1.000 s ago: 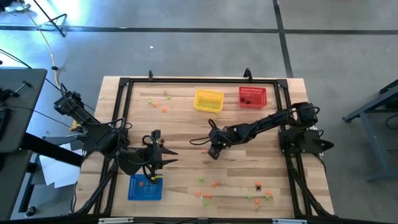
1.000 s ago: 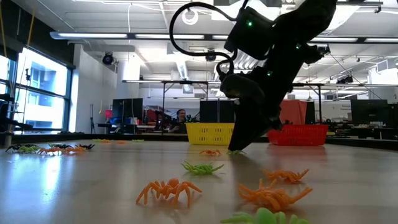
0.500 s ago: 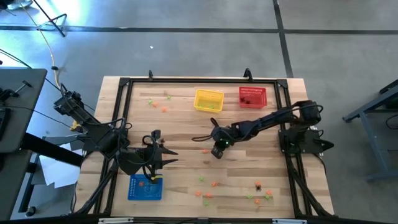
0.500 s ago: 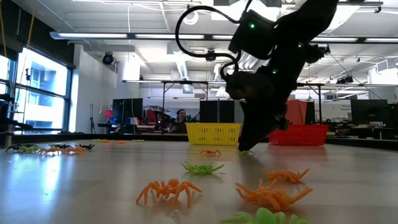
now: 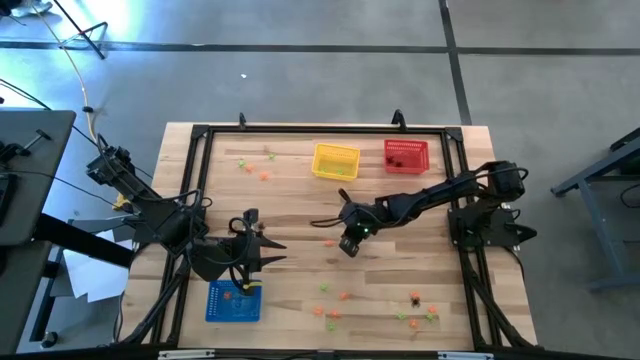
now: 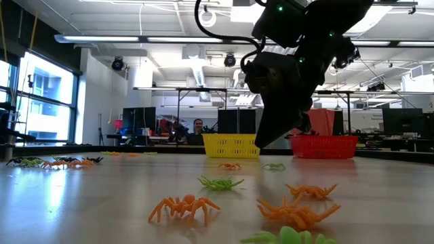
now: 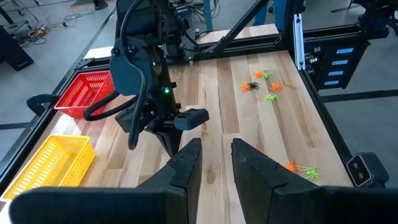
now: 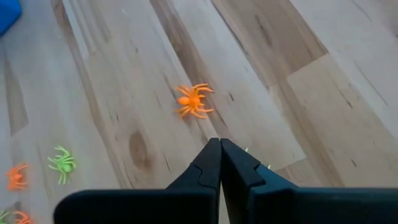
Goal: Sort Halloween decoration
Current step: Put the spider toy into the yellow bin, then put the orange spider toy into the blue bin
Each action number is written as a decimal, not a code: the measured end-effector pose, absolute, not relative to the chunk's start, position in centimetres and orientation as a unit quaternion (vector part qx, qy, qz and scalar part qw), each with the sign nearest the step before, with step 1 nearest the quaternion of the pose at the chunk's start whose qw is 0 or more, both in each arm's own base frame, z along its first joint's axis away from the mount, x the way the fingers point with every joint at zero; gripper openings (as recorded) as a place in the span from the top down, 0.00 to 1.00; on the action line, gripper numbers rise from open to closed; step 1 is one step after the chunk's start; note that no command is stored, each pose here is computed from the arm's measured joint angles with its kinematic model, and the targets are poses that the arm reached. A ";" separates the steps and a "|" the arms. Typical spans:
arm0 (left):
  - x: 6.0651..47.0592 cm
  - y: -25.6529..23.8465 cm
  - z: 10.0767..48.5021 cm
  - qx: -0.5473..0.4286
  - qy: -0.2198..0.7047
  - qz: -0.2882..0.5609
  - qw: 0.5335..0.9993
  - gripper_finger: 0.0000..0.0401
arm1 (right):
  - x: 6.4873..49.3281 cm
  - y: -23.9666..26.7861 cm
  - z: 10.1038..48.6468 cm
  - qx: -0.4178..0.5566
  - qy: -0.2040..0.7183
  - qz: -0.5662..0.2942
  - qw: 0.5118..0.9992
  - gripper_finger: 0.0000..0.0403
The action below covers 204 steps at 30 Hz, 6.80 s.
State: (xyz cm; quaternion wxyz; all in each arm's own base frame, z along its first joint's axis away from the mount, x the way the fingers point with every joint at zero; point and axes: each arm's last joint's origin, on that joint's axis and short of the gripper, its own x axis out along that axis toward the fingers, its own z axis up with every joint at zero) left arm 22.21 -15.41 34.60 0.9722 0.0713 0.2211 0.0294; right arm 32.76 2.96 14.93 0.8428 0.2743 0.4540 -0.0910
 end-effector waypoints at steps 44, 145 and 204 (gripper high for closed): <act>22.2 -15.4 34.6 0.071 0.221 0.029 0.972 0.82 | 32.5 2.7 11.7 0.257 0.519 -0.144 0.802 0.60; 25.1 -12.9 33.3 -0.010 0.256 0.075 0.964 0.82 | 34.8 2.0 16.3 0.173 0.575 -0.063 0.797 1.00; 22.2 -9.0 33.0 0.110 0.332 0.202 0.915 0.82 | 34.7 -14.6 25.1 0.189 0.508 -0.177 0.821 0.70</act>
